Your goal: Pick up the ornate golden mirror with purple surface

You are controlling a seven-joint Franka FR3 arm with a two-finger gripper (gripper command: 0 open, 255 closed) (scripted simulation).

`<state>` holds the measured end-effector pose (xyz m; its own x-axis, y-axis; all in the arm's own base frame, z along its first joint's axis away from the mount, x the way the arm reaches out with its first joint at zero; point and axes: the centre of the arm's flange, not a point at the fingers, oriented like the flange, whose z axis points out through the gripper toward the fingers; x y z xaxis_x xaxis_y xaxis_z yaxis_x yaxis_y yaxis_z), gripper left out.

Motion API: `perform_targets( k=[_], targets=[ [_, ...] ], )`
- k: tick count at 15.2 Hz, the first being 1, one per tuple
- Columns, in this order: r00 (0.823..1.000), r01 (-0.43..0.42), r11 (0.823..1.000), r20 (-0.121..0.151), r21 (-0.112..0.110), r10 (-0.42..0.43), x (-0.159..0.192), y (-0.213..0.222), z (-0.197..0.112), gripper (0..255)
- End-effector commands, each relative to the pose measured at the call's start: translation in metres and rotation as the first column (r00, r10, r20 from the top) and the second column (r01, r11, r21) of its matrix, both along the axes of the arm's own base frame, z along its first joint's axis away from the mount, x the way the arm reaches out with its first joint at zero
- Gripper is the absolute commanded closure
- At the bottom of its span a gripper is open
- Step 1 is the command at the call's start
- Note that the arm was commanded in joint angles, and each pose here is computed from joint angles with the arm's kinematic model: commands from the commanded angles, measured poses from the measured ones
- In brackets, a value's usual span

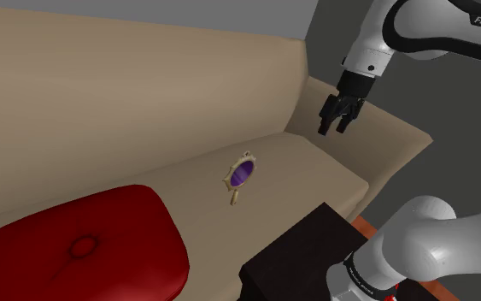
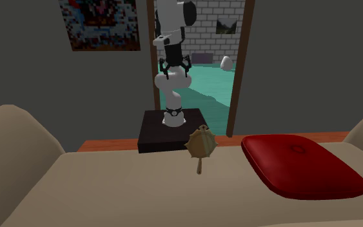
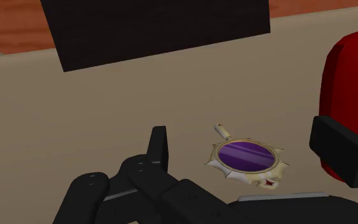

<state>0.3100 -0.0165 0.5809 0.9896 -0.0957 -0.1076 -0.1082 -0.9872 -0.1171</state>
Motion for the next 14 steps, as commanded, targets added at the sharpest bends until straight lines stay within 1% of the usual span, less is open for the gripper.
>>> perform_targets(
  k=[1,2,4,5,7,8,10,12,14],
  targets=[
    [1.000,0.000,1.000,0.000,0.000,0.000,0.000,0.000,0.000,0],
    [0.999,0.050,0.999,-0.009,0.005,-0.050,0.008,0.003,-0.010,0],
    [0.988,0.150,0.989,-0.027,0.014,-0.150,0.023,0.009,-0.030,0],
    [0.979,0.200,0.980,-0.036,0.017,-0.199,0.031,0.012,-0.040,0],
    [0.954,0.297,0.954,-0.055,0.023,-0.296,0.047,0.016,-0.061,0],
    [0.937,0.345,0.938,-0.065,0.025,-0.343,0.054,0.017,-0.071,0],
    [0.897,0.438,0.899,-0.085,0.028,-0.434,0.070,0.019,-0.092,0],
    [0.847,0.526,0.850,-0.105,0.029,-0.521,0.085,0.020,-0.113,0],
    [0.789,0.609,0.792,-0.125,0.028,-0.602,0.100,0.019,-0.134,0]
  ],
)
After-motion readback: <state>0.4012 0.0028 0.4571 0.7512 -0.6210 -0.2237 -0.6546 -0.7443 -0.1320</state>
